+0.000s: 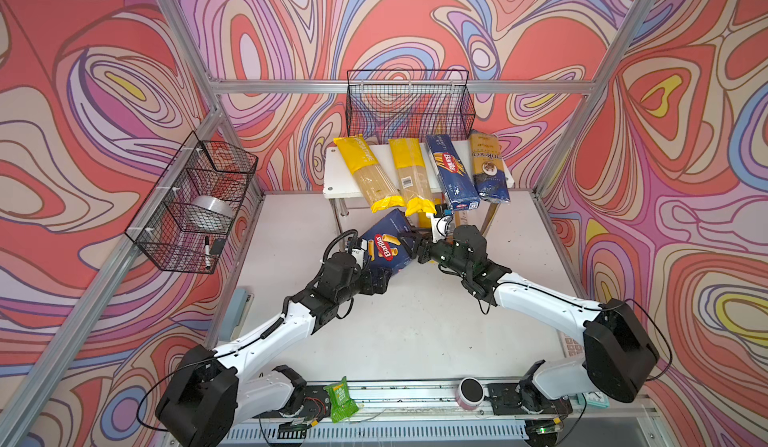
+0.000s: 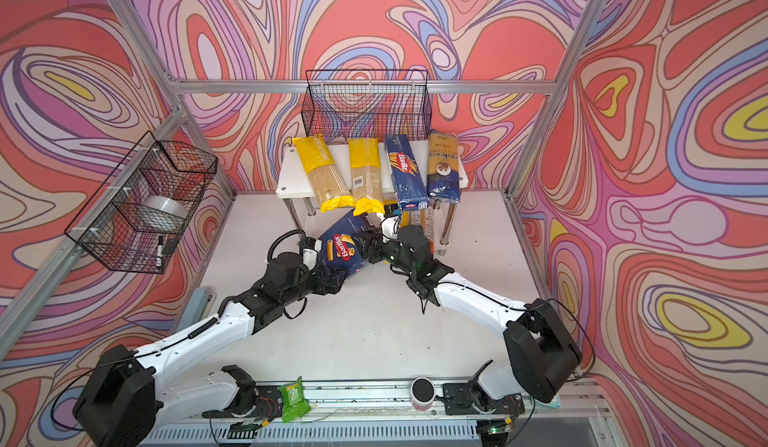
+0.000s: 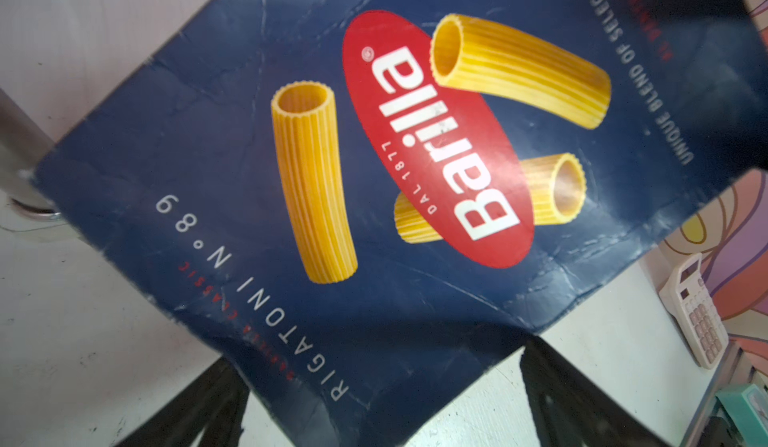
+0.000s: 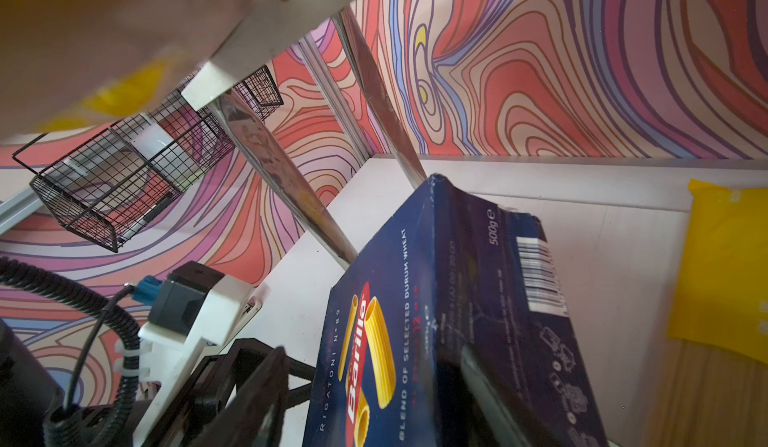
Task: Place and organize the pasta boxes and bags onto the shelf
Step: 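Carry the Rigatoni box upright to the shelf front beside the Pastatime bag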
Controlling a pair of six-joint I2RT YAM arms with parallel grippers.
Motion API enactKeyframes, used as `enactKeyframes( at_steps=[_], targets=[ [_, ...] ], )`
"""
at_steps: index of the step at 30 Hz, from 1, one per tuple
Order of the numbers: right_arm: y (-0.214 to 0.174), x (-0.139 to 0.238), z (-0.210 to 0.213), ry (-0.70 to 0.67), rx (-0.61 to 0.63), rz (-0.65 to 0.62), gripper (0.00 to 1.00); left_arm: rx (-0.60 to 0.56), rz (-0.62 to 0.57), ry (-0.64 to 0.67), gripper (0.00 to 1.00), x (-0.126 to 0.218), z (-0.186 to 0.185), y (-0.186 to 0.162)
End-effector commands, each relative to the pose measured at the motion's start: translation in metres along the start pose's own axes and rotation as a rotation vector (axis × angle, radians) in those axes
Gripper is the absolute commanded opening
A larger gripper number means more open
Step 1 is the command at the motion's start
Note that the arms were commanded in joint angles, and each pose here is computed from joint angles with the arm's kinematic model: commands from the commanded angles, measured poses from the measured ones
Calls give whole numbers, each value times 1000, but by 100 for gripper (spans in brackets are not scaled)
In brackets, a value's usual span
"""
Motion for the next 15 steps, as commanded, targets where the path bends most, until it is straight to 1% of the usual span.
enactKeyframes(
  at_steps=[1, 8, 15],
  targets=[
    [-27, -5, 17, 147, -10, 123, 66, -145, -351, -183, 100, 25, -45, 81],
    [-37, -11, 7, 115, -23, 126, 66, -148, -368, -138, 100, 16, -33, 82],
    [-43, -20, -3, 100, -38, 120, 66, -116, -373, -128, 100, 2, -18, 82]
  ],
)
Point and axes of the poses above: each gripper's point midway between its finger pads, its own x axis back along the fingers, its own z axis along the line the jaws close on, y = z × x, the point moved 8 cm from there along x, back along the fingers, and after that the axes turned 8 degrees about -x, right-handed, at the moved point
